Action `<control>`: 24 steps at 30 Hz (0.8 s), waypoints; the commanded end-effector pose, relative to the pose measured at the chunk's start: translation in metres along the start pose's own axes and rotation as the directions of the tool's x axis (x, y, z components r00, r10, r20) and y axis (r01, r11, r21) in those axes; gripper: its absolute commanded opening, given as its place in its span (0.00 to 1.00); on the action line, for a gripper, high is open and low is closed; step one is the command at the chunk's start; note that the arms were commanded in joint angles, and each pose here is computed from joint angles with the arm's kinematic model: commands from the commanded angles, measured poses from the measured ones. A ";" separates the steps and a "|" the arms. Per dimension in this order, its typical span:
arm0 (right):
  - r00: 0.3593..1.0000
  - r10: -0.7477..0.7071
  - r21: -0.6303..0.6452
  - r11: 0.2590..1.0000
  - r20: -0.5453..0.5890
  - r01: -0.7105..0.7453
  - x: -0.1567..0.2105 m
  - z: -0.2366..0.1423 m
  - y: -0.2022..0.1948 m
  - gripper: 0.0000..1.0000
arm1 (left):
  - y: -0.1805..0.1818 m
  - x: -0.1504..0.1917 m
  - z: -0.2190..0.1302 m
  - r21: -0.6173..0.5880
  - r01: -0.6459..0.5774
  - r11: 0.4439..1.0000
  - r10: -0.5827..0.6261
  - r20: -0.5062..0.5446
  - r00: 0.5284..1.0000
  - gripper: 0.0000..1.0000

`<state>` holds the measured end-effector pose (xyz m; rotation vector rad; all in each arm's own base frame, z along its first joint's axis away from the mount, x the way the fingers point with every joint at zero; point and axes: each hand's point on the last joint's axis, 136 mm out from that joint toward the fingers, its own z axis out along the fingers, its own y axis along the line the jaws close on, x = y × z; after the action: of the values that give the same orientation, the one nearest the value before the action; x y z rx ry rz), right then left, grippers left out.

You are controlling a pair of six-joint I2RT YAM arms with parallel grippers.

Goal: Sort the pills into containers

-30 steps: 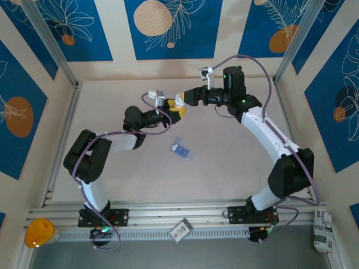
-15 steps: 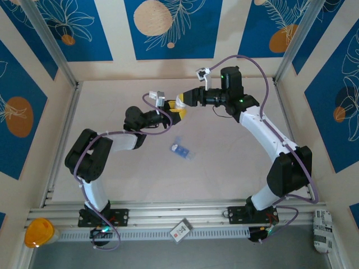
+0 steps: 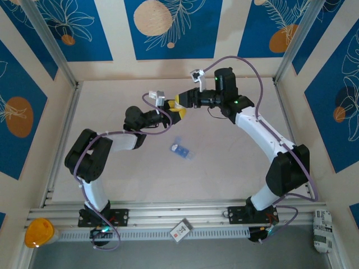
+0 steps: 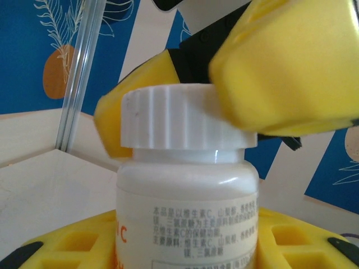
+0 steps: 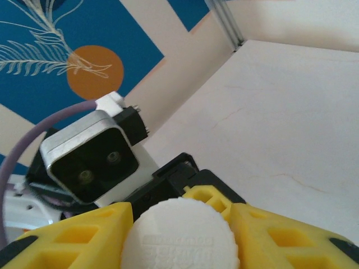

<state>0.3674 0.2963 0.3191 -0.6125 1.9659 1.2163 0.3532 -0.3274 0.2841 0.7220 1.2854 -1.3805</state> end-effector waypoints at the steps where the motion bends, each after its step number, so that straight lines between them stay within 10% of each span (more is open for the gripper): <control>1: 0.999 0.040 0.049 0.998 -0.027 -0.039 0.010 0.013 -0.006 0.45 | -0.008 -0.032 0.003 -0.035 -0.110 0.993 0.112 0.065 0.992 0.00; 24: 0.995 0.096 0.213 0.972 0.036 -0.101 0.028 0.034 -0.023 0.36 | -0.021 -0.030 0.020 -0.244 -0.317 0.917 0.326 -0.006 0.945 0.00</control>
<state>0.3940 0.3003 0.3047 -0.3782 2.0024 1.0377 0.3784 -0.3237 0.2703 0.6125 1.4279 -0.9855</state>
